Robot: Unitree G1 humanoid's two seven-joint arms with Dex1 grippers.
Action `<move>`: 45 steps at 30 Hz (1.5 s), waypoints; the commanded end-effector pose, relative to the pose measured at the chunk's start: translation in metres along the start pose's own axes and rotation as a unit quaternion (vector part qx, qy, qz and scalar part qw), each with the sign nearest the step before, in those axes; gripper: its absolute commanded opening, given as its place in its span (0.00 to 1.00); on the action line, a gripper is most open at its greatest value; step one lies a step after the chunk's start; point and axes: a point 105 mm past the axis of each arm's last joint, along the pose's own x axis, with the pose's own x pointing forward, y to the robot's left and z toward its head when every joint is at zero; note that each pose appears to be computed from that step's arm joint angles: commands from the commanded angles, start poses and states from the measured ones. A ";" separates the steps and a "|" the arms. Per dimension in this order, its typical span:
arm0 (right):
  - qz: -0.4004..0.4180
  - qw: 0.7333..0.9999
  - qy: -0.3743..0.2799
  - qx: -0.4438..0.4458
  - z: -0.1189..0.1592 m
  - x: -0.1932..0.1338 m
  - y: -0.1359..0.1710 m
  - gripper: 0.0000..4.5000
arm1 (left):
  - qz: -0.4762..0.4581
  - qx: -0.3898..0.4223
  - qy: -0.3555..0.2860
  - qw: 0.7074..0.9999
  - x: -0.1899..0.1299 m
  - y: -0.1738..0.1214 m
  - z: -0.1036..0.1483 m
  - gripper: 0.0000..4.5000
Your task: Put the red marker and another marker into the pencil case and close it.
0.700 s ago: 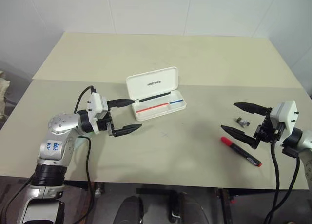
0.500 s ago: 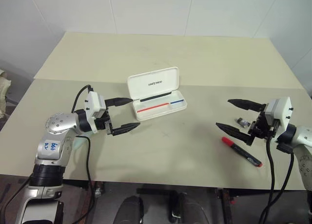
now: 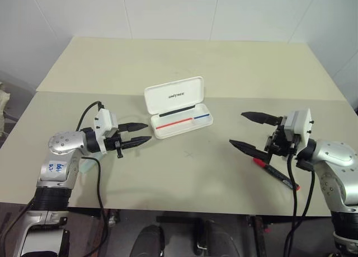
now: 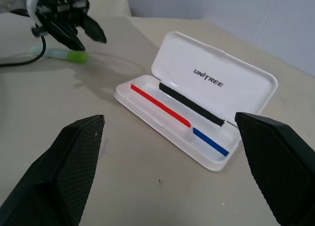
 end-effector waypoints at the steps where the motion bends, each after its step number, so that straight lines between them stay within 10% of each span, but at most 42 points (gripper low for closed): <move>1: 0.014 0.999 -0.032 -0.023 0.019 0.007 0.009 1.00 | -0.004 0.025 0.006 1.000 0.013 0.002 0.003 0.42; 41: 0.073 0.996 -0.048 -0.034 0.036 0.025 0.040 1.00 | -0.091 0.014 0.200 0.975 0.084 0.007 -0.041 0.42; 45: 0.076 0.995 -0.046 -0.038 0.037 0.025 0.038 1.00 | -0.095 0.037 0.223 0.969 0.083 0.009 -0.039 0.22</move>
